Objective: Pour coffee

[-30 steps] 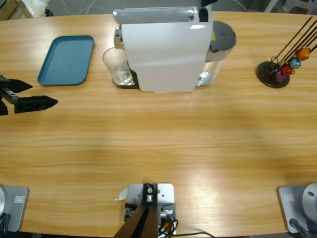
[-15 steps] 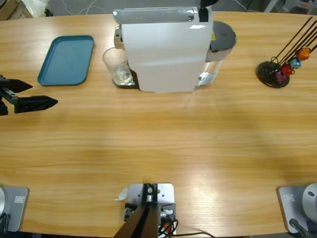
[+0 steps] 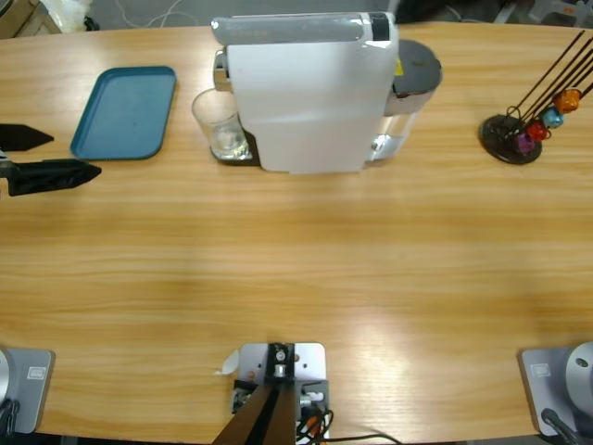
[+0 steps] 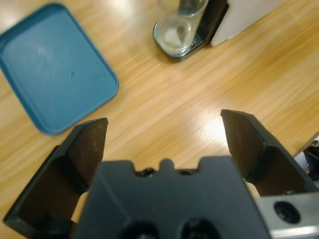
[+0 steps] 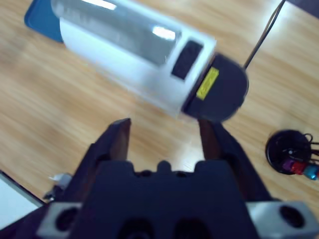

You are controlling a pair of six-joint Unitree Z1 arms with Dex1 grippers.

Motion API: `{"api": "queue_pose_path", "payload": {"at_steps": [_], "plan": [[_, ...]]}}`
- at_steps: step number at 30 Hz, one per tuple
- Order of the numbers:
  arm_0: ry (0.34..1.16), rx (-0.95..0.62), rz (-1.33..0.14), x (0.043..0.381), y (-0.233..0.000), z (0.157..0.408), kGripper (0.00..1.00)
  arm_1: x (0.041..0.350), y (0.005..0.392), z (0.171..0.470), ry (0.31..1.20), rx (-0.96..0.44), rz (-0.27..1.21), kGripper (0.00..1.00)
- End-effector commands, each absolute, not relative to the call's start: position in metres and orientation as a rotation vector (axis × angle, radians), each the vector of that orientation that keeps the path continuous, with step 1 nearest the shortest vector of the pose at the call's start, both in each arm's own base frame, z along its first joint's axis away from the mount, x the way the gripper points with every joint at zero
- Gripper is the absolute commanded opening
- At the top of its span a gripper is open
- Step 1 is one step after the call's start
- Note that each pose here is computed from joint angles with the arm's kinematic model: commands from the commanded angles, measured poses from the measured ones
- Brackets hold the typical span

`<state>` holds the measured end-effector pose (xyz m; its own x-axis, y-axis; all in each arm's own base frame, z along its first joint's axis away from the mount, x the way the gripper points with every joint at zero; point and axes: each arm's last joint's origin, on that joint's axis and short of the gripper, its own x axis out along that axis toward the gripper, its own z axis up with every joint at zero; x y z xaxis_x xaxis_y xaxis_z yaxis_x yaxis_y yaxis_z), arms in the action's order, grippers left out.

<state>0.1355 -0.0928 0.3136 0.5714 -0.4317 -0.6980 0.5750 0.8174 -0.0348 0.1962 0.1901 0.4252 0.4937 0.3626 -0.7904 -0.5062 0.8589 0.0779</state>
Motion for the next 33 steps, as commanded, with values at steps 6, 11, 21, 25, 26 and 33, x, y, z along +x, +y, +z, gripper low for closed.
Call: {"api": "queue_pose_path", "payload": {"at_steps": [6,11,21,25,26,33], "plan": [[0.638,0.219,-0.687,0.168,-0.12,0.33,1.0,0.126,0.124,0.355,0.714,-0.074,0.6,1.0],[0.671,0.236,-0.709,0.184,-0.132,0.325,1.0,0.126,0.126,0.346,0.74,-0.086,0.607,1.0],[0.695,0.242,-0.707,0.17,-0.122,0.314,1.0,0.143,0.145,0.339,0.713,-0.067,0.628,1.0],[0.698,0.243,-0.709,0.167,-0.121,0.312,1.0,0.139,0.142,0.337,0.719,-0.069,0.631,1.0],[0.695,0.243,-0.71,0.166,-0.121,0.313,1.0,0.139,0.141,0.338,0.712,-0.066,0.63,1.0],[0.685,0.237,-0.709,0.16,-0.116,0.314,1.0,0.147,0.149,0.363,0.638,-0.031,0.64,1.0]]}}
